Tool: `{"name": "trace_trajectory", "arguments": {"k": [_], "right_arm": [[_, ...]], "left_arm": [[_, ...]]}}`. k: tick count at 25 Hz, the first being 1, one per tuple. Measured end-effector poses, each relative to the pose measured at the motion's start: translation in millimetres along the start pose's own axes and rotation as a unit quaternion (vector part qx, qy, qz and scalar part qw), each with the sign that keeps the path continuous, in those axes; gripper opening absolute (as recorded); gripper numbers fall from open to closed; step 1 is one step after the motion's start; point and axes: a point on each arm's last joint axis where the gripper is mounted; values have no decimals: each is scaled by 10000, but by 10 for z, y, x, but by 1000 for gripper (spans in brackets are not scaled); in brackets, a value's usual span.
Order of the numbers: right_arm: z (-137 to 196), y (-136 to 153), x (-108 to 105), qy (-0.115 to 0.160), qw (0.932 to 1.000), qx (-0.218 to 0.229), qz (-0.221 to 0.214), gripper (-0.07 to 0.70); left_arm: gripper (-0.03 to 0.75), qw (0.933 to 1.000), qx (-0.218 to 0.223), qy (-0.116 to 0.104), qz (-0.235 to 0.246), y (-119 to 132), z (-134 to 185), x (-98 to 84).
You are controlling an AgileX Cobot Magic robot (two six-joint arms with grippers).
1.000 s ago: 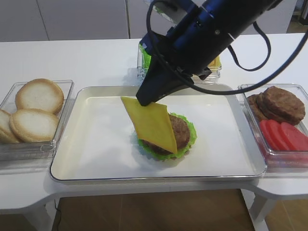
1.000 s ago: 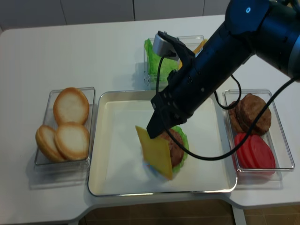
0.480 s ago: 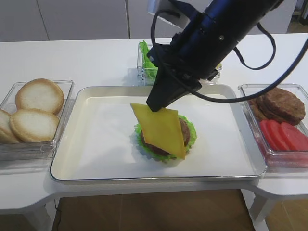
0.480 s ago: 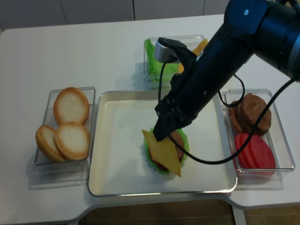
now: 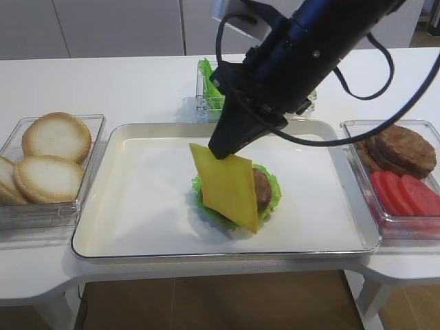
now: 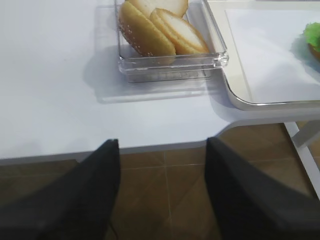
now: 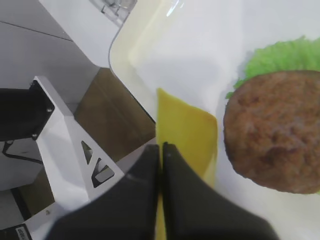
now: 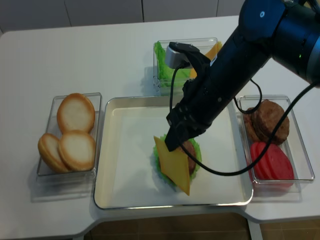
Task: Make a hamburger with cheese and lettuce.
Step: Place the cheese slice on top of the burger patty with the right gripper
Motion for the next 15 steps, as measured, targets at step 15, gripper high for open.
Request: {"name": "trace_trajectory", "arguments": {"k": [15], "right_arm": [[-10,5,9,-41,10000,-40,-78,6]], "left_arm": [[407,10000,0,0,0,0,0,0]]}}
Point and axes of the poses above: a point on each arm's last joint axis where the gripper is mounted, y pointing out along that axis toward the gripper, x along the wrist's bending axis when the last joint is at zero, z = x × y, and after that the axes turned 7 degrees about y, right-handed
